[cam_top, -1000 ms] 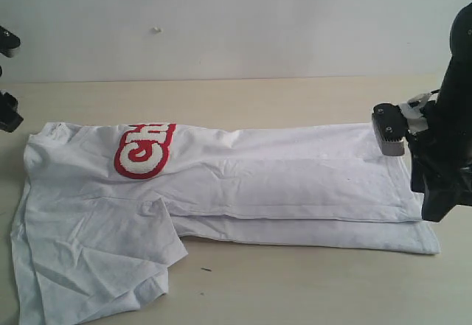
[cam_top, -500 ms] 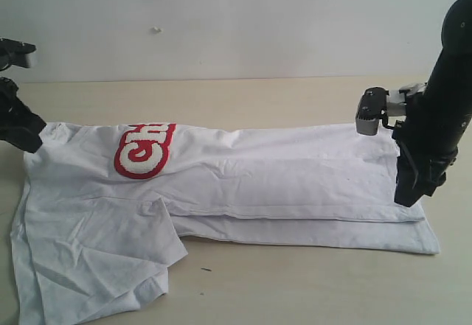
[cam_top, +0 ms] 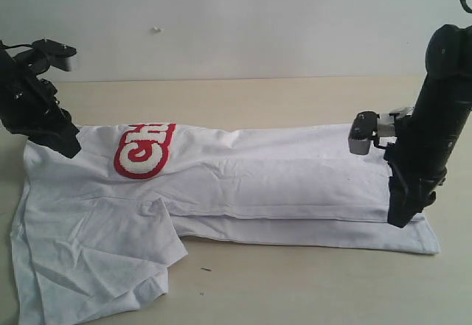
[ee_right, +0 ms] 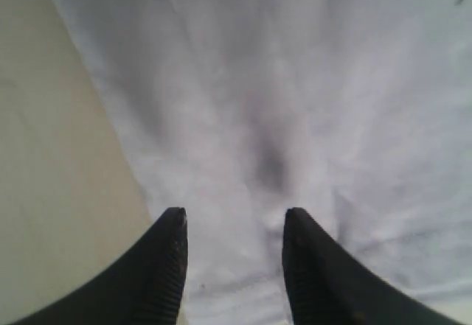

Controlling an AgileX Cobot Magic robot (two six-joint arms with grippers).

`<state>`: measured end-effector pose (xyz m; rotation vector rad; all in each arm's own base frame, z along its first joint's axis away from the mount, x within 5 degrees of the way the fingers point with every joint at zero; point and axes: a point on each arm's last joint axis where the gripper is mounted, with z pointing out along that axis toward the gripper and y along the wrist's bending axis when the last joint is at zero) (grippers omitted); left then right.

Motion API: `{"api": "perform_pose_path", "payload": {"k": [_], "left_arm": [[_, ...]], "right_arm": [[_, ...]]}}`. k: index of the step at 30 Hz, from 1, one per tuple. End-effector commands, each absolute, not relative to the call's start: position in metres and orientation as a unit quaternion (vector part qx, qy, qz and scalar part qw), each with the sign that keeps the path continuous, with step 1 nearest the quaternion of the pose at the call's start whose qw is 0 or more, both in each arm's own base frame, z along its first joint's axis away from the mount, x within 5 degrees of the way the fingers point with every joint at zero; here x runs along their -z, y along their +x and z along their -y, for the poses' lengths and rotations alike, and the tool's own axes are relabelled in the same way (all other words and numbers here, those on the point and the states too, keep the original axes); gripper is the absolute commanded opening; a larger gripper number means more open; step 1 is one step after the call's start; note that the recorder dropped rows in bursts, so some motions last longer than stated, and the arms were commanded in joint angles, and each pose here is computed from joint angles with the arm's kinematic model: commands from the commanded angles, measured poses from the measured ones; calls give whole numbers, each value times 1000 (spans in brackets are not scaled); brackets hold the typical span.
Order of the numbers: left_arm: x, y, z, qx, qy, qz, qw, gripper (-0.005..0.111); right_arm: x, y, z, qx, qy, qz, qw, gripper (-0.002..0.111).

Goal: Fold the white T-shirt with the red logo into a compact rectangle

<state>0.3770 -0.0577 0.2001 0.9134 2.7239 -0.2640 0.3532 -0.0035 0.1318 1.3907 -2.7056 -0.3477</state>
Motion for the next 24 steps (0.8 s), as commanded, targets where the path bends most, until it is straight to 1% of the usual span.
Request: {"api": "perform_pose_path", "payload": {"k": [1,5,9,14,18,19,21,24], "left_arm": [[-203,376,60,91,317,-934,135,35],[-203,376,60,91,317,-934,135,35],[-203,377,60,90,317,-934,137,35],[-203,377,60,90,317,-934,137,35],[-204,377,60,93,315,-934,137,35],[-204,377,60,94,314,-935,137,35],[-204,376,61,99,311,-935,136,35],[-204,376,62,105,308,-936,136,35]], "right_arm": [[-135,356,-7,152,419,895,9,41],[-135,356,-8,159,403,901,7,41],[-137,352,-9,168,301,938,45,41],[-143,349,-11,179,288,939,51,41],[-154,349,-9,161,305,938,32,43],[-157,349,-7,151,332,931,30,44],[-159,348,-1,121,373,919,33,46],[-163,352,7,53,400,915,18,47]]}}
